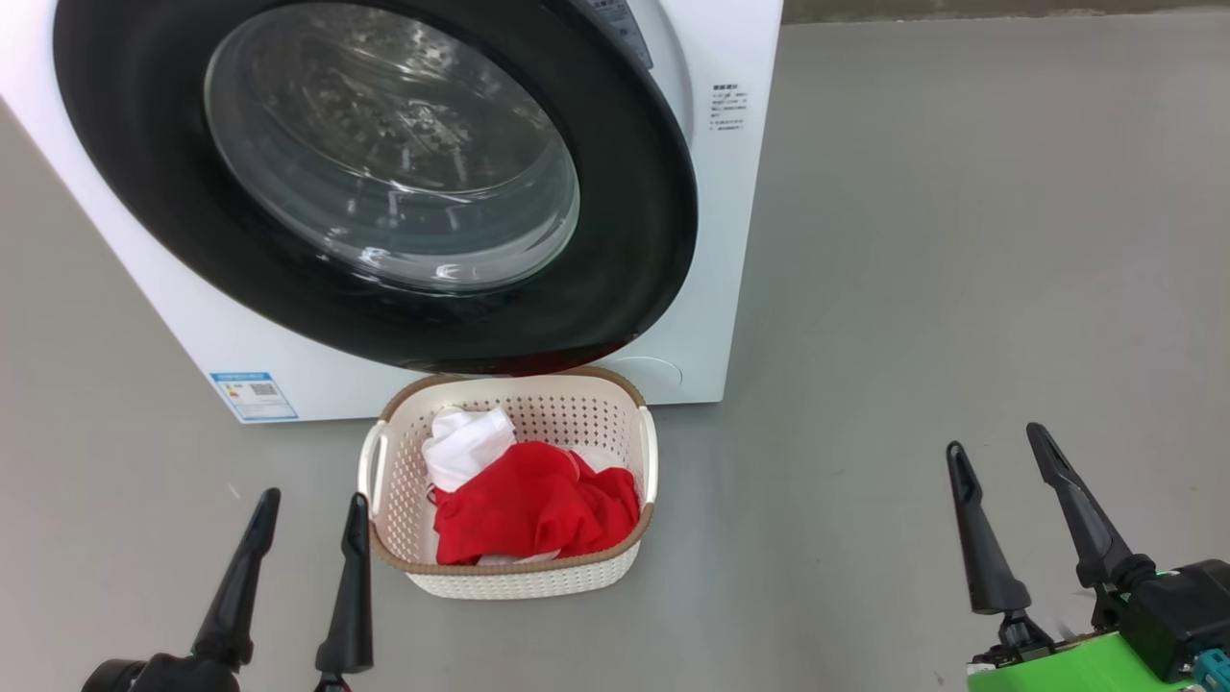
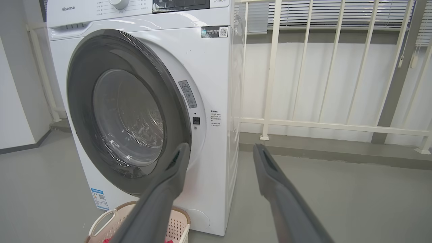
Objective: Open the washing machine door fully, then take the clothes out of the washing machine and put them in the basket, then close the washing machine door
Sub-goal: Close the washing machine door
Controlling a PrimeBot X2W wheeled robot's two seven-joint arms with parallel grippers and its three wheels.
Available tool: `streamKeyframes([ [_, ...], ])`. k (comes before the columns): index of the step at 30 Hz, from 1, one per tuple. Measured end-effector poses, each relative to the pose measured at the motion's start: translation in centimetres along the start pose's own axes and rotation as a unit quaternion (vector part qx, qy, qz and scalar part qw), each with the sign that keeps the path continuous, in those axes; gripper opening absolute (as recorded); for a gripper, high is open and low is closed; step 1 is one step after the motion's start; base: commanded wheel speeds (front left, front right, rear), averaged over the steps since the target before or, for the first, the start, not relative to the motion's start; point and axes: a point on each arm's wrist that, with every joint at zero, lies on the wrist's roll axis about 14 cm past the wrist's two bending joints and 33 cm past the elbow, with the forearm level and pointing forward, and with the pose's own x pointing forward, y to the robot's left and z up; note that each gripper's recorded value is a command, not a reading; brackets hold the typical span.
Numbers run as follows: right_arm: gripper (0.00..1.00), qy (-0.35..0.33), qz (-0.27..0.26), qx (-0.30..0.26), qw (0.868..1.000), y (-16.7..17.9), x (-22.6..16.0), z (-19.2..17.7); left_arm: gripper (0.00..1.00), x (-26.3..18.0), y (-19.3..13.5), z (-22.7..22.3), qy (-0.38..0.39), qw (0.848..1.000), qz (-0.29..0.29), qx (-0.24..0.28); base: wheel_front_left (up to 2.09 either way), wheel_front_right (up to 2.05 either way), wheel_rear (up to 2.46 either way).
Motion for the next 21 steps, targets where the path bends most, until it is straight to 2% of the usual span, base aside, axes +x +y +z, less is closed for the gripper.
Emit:
streamKeyframes([
  [1,0.33,0.001,0.0,0.0,1.0,0.0,0.0,0.0,1.0,0.0,0.0,0.0,0.0,1.0,0.001,-0.001,0.0,0.0,0.0],
  [2,0.0,0.002,0.001,0.0,1.0,0.1,0.1,-0.2,1.0,-0.1,0.1,0.1,-0.001,1.0,0.002,-0.001,0.0,0.0,0.0],
  [7,0.0,0.016,0.012,0.006,1.0,0.8,0.3,-1.1,1.0,-0.5,0.3,0.2,-0.002,1.0,0.007,-0.001,0.0,0.0,0.0],
  [11,0.0,0.034,0.041,0.016,0.998,2.8,0.8,-2.4,1.0,-0.7,0.5,0.4,-0.003,1.0,0.009,0.001,0.0,0.0,0.0],
  [21,0.0,0.024,0.118,0.025,0.992,7.8,5.4,-2.8,1.0,-0.9,1.2,0.6,-0.006,1.0,0.023,-0.013,0.0,0.0,0.0],
])
